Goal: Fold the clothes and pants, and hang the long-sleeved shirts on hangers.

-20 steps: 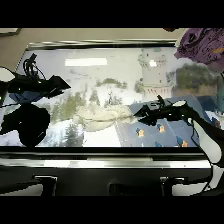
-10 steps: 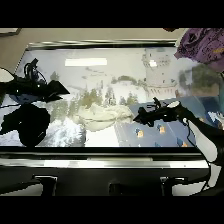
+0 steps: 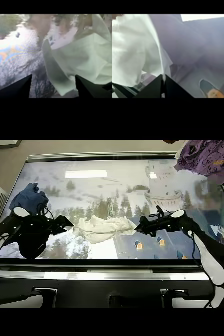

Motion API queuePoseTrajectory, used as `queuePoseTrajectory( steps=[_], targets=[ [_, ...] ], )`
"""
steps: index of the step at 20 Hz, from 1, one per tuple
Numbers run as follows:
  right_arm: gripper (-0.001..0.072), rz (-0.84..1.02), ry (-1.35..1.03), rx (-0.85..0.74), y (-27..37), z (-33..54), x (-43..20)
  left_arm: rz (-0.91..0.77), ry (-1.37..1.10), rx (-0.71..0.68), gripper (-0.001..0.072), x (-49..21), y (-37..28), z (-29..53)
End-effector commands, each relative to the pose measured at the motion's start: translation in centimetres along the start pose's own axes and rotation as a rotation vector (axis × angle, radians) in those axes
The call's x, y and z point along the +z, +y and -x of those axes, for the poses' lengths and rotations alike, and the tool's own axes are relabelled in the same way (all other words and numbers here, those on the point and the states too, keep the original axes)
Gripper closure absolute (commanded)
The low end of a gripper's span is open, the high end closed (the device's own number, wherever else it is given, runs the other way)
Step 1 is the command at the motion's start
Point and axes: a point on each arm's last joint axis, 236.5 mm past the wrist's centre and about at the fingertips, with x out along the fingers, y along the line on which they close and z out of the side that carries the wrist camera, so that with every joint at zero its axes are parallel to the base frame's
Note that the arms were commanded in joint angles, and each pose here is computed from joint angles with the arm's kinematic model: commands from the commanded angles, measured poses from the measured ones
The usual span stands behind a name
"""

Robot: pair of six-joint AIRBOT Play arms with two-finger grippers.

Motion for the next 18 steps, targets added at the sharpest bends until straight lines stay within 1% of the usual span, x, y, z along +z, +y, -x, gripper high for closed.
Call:
queuePoseTrajectory(
  steps=[1,5,11,12,13,14,18],
  targets=[
    [0.0688,-0.017,0.024,-0.002,0.2,0.2,-0.7,0.017,0.026,-0.037,0.0109,-1.2,0.6,-3.1],
    [0.0688,-0.017,0.05,0.001,0.3,0.3,-1.3,0.03,-0.028,-0.094,0.0108,0.3,-0.6,-4.1],
    [0.0688,-0.032,0.053,0.001,0.4,0.3,-1.4,0.034,-0.041,-0.098,0.0117,0.6,-0.8,-4.3],
    [0.0688,-0.031,0.053,0.002,0.4,0.4,-1.4,0.039,-0.046,-0.103,0.0205,0.7,-1.0,-4.5],
    [0.0688,-0.031,0.054,0.003,0.5,0.4,-1.5,0.047,-0.047,-0.113,0.0453,0.7,-1.3,-4.8],
    [0.0688,-0.029,0.055,0.004,0.5,0.5,-1.5,0.051,-0.046,-0.118,0.0683,0.7,-1.5,-5.1],
    [0.0691,0.009,0.001,0.008,1.5,1.5,-0.9,0.031,-0.061,-0.131,0.0692,0.8,-2.3,-4.9]
  ],
)
